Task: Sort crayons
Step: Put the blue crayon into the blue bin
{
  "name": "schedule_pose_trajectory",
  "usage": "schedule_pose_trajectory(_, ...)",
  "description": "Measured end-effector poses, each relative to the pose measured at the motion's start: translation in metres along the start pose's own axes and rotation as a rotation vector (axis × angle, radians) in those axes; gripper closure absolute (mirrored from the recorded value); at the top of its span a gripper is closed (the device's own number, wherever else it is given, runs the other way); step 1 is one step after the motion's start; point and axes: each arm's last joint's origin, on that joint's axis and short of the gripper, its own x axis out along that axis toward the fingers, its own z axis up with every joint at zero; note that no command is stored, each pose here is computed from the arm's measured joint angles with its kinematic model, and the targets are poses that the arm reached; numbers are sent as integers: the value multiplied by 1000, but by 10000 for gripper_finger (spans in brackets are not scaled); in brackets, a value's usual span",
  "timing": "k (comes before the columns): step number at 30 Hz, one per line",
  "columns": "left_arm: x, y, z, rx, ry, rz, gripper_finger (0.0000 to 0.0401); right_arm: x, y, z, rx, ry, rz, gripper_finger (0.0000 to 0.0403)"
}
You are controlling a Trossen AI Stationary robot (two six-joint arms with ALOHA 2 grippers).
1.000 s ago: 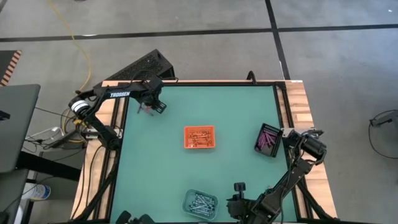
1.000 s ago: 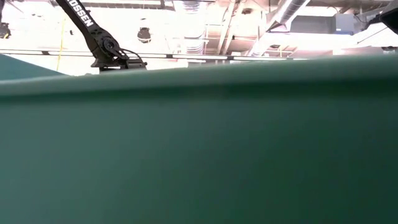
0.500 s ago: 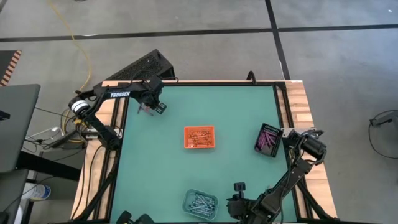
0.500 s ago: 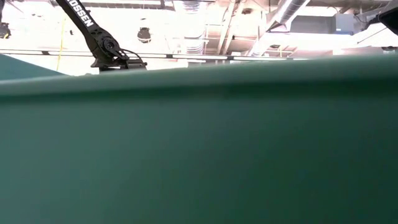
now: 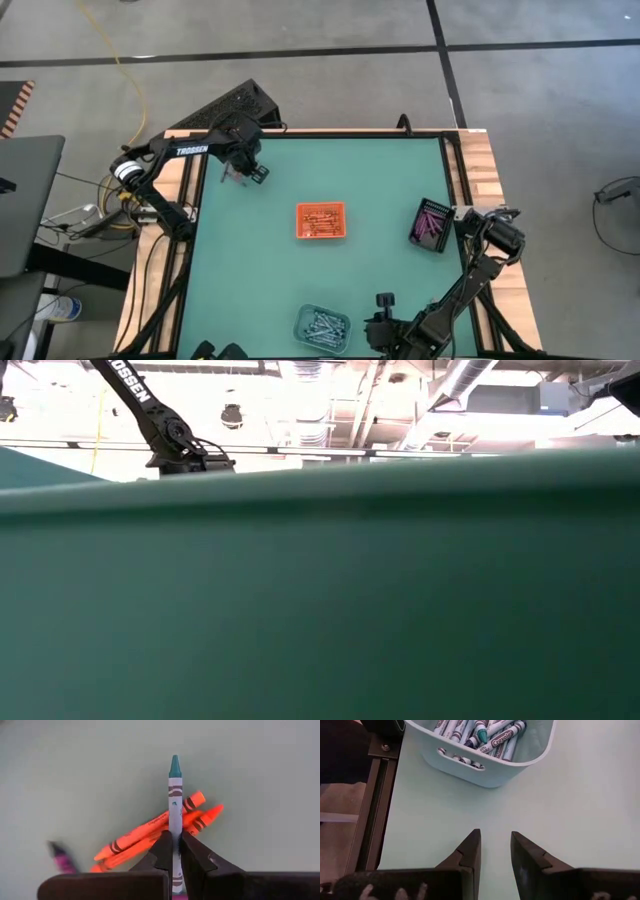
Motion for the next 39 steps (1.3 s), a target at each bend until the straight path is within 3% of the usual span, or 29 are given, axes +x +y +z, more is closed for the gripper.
schedule_pose_trajectory(9,-19,-21,9,111,13,-12,395,0,-1,-1,-9,8,-6,304)
schedule_pose_trajectory(17,-62,-64,-4,292,-63,-89,395,-1,-8,-8,62,65,-75,304)
schedule_pose_trajectory(28,-142,-150,-82,612,-240,-359,395,-16,-20,-37,380,239,-290,304)
schedule_pose_trajectory(39,-176,-241,-178,857,-388,-757,396,-49,-2,-61,648,381,-337,304)
